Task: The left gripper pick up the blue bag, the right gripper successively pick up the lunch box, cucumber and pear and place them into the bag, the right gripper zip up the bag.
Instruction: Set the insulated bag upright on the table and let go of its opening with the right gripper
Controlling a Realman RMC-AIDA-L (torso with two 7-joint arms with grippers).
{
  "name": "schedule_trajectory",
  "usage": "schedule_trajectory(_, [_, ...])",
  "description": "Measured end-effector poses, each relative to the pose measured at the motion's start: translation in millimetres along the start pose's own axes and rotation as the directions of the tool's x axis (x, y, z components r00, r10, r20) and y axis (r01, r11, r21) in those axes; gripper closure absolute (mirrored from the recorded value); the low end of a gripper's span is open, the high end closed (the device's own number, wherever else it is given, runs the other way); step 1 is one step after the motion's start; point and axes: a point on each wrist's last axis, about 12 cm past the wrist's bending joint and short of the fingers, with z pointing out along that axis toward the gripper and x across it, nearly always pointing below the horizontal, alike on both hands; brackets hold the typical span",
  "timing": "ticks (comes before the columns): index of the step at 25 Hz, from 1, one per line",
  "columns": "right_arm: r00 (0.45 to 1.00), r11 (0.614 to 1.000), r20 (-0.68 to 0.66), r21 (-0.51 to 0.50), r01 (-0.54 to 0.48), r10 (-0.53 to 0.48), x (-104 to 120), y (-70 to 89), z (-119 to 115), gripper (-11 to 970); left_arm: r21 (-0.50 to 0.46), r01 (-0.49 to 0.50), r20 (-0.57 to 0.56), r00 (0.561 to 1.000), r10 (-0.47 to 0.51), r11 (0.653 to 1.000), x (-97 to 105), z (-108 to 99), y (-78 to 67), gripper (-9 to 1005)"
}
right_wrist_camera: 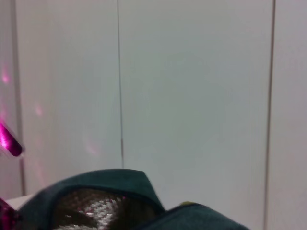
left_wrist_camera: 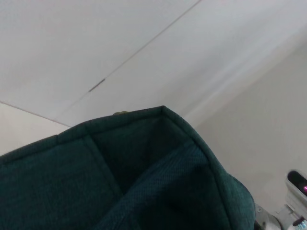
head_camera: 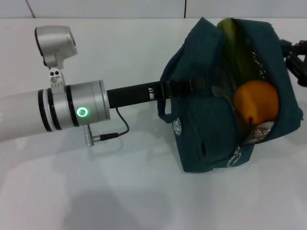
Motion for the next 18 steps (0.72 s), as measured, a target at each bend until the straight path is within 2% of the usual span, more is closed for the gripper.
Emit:
schedule_trajectory(9, [0.999, 1.000, 0.043, -0.028, -0.006, 0.007, -5, 1.5, -4, 771, -0.010, 0.005, 0.005, 1.000, -0.005, 1.000, 1, -3, 1.7, 938])
schedule_trajectory(15, [0.990, 1.000, 0.142, -0.007, -0.025, 0.026, -15, -6.6, -23, 639, -0.012, 0.008, 0.006, 1.000, -0.008, 1.000, 2, -4, 1.9, 938])
schedule_trajectory(18, [0.981, 0.999, 0.193, -0.045, -0.017, 0.025, -19, -4.0, -34, 573, -0.010, 0.011, 0.015, 1.000, -0.011, 1.000, 2, -4, 1.8, 938])
